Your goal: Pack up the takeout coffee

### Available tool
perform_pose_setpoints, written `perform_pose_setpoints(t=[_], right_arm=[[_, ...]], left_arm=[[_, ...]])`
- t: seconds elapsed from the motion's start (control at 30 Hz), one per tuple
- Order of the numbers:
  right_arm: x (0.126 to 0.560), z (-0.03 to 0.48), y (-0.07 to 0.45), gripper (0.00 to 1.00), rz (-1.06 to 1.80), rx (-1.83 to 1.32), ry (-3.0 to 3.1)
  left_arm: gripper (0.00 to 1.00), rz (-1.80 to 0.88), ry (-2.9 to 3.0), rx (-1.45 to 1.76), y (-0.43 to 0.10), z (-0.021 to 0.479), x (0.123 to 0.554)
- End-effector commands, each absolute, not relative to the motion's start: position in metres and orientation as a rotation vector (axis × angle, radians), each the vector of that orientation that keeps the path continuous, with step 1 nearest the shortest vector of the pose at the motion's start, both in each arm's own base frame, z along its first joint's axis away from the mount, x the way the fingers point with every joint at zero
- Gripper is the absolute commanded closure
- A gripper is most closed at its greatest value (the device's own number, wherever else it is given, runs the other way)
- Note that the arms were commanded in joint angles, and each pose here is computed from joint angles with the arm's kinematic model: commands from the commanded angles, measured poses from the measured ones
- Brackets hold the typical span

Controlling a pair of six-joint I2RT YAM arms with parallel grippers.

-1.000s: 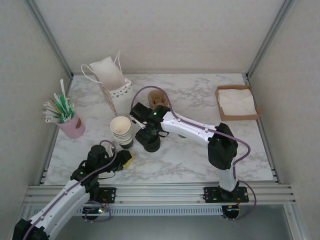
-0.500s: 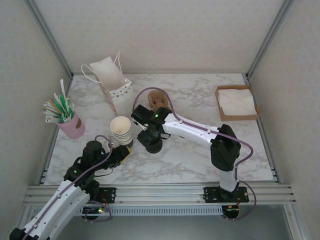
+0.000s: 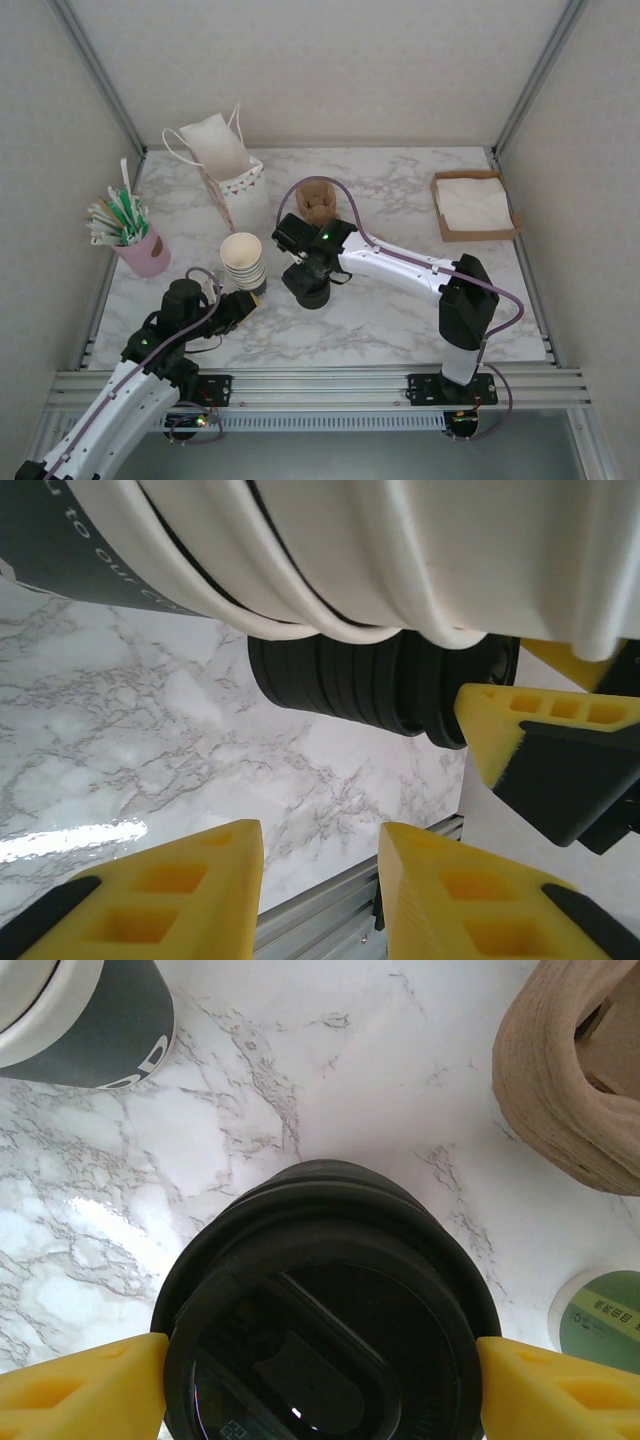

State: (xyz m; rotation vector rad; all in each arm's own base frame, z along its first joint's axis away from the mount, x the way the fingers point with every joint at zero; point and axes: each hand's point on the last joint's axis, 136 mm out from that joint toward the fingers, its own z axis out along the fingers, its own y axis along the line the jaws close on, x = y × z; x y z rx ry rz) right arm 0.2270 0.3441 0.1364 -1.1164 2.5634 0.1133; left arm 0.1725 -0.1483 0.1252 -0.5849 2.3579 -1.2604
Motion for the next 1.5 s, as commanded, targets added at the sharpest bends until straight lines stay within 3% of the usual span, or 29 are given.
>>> perform_pose_setpoints(t=[0.0, 1.47], right_arm=[[0.225, 0.142, 0.345, 0.22, 0.125, -1.088, 2.553], [0.227, 0.168, 0.352, 0.22, 0.216, -0.967, 2.550]], left_arm=[[0.65, -1.222, 2.359, -0.556, -0.146, 0.132, 0.172], [0.65, -1.175, 2.370, -0.545, -0.141, 0.133, 0.170]])
